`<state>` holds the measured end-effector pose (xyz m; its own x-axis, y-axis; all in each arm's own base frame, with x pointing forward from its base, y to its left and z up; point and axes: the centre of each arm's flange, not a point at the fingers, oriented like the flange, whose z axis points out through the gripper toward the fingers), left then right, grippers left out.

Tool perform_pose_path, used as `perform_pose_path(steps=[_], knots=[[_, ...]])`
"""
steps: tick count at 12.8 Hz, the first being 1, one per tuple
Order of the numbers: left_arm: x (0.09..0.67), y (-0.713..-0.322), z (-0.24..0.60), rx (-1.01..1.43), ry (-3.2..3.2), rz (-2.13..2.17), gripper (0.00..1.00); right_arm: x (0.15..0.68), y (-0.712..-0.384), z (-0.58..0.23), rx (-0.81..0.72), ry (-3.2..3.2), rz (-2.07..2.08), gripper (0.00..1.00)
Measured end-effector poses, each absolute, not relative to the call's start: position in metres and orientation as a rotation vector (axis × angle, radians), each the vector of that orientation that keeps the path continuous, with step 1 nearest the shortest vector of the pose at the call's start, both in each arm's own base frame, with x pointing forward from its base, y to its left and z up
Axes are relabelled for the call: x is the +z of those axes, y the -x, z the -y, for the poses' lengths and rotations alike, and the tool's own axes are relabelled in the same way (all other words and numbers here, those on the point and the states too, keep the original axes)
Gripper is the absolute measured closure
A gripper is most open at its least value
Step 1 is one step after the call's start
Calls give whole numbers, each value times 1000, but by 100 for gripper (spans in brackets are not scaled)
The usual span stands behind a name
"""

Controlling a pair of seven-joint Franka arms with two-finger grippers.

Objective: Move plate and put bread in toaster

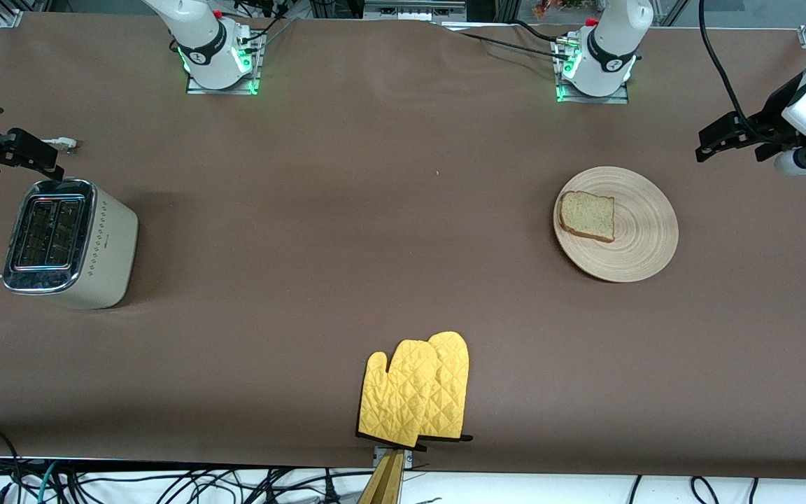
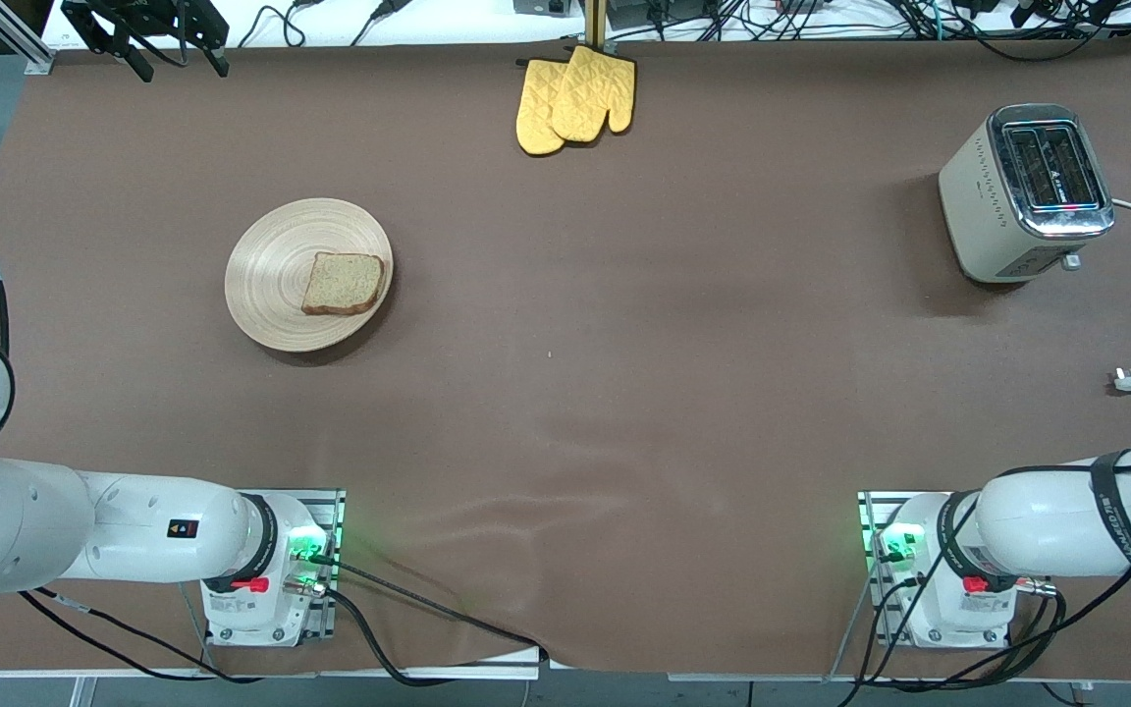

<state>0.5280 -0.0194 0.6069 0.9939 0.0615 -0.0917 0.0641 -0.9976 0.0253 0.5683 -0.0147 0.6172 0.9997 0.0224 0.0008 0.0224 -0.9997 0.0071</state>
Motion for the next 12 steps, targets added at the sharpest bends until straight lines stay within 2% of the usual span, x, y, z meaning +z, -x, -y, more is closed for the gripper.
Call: perform_pose_path(steps=[7,12], knots=[[606,-529,21,-144,-3109,-94,0,616,-569,15,-2,-3134,-34,0],[527,-564,-19,-338,-3122,-135,0,616,-569,15,-4,-3134,-34,0]])
